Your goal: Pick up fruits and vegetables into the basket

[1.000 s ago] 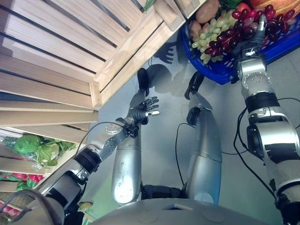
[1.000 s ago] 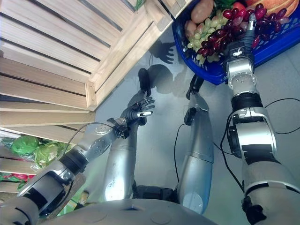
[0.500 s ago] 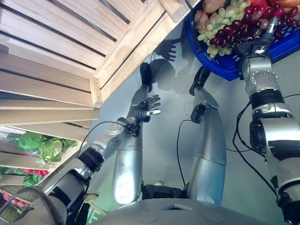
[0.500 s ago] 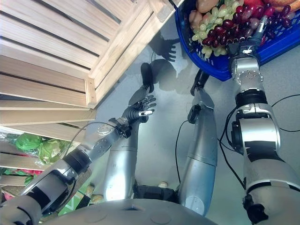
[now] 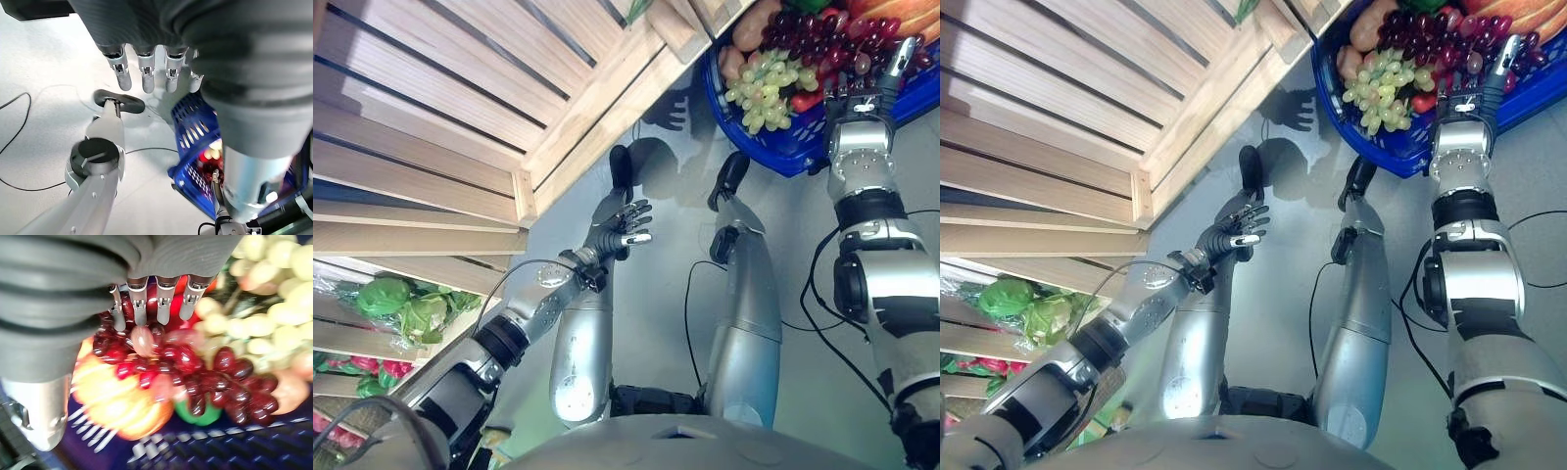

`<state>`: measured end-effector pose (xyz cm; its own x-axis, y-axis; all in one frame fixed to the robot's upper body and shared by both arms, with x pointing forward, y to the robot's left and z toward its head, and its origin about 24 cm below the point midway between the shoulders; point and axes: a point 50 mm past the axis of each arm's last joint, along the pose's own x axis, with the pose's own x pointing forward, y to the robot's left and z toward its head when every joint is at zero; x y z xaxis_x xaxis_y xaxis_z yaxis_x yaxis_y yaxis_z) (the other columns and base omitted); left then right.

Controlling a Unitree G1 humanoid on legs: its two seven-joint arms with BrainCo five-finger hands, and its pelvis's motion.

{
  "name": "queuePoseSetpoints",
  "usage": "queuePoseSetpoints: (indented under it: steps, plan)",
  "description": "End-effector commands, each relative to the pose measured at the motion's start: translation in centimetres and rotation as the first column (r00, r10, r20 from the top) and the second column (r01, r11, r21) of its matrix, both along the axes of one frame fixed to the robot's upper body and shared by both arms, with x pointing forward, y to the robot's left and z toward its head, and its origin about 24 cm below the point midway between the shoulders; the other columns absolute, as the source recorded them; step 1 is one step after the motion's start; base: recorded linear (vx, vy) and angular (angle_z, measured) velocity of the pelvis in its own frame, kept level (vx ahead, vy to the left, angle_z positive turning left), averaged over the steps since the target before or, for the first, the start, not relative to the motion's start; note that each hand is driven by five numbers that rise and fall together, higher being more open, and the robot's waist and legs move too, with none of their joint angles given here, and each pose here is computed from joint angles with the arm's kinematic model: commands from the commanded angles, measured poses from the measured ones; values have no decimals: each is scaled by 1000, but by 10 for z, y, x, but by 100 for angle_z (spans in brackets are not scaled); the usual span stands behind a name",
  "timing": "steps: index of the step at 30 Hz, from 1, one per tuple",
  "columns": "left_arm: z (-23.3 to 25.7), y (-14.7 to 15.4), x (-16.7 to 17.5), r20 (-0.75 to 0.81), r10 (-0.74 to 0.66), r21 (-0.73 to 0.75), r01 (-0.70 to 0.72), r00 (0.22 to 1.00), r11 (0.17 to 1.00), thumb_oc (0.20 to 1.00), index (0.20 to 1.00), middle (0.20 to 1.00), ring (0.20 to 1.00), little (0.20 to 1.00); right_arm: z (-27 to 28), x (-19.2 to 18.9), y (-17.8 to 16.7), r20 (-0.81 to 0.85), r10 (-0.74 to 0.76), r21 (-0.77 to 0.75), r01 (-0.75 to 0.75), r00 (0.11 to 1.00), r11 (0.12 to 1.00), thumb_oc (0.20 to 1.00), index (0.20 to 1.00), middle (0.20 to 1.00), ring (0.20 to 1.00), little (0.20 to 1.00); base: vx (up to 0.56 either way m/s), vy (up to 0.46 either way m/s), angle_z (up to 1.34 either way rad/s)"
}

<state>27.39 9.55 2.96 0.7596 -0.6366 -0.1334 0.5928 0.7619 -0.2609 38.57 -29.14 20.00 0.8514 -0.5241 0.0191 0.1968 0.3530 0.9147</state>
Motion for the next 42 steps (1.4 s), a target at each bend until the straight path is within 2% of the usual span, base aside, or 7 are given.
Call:
queuePoseSetpoints:
  steps: [1, 13, 20, 25, 28, 32, 42]
  plan:
    - [-15, -13, -35, -53, -54, -38, 52, 997, 998, 1000, 1000, 1000, 1000, 1000, 34, -25, -20, 179, -135, -185, 168, 974, 968, 1000, 1000, 1000, 1000, 1000, 16, 89, -8]
    - [-23, 13, -51, -89, 58, -36, -61, 994, 997, 1000, 1000, 1000, 1000, 1000, -1, -89, 31, 420, -80, -436, 278, 904, 856, 1000, 1000, 1000, 1000, 1000, 29, 44, -7]
    - [-37, 31, -54, -114, 160, -19, -163, 981, 986, 1000, 1000, 1000, 1000, 1000, -31, -107, 81, 261, 172, -855, 145, 950, 497, 1000, 1000, 1000, 1000, 1000, 71, 23, -10]
    - [-57, 47, -63, -170, 227, 44, -223, 959, 974, 1000, 1000, 1000, 1000, 1000, -73, -113, 84, -16, 226, -952, -83, 974, 293, 1000, 1000, 1000, 1000, 1000, 191, 19, -5]
    - [-68, 54, -68, -207, 258, 74, -248, 944, 966, 1000, 1000, 1000, 1000, 1000, -100, -115, 92, -178, 255, -953, -231, 950, 196, 1000, 1000, 1000, 1000, 1000, 179, 55, -4]
    - [-97, 70, -85, -303, 340, 157, -305, 890, 939, 1000, 1000, 1000, 1000, 1000, -167, -130, 107, -509, 288, -834, -548, 811, 71, 1000, 1000, 1000, 1000, 1000, 188, 70, -4]
    - [-138, 92, -111, -406, 452, 337, -330, 794, 882, 1000, 1000, 1000, 1000, 1000, -269, -178, 117, -846, 325, -410, -906, 422, 109, 1000, 1000, 1000, 1000, 1000, 51, 68, 1]
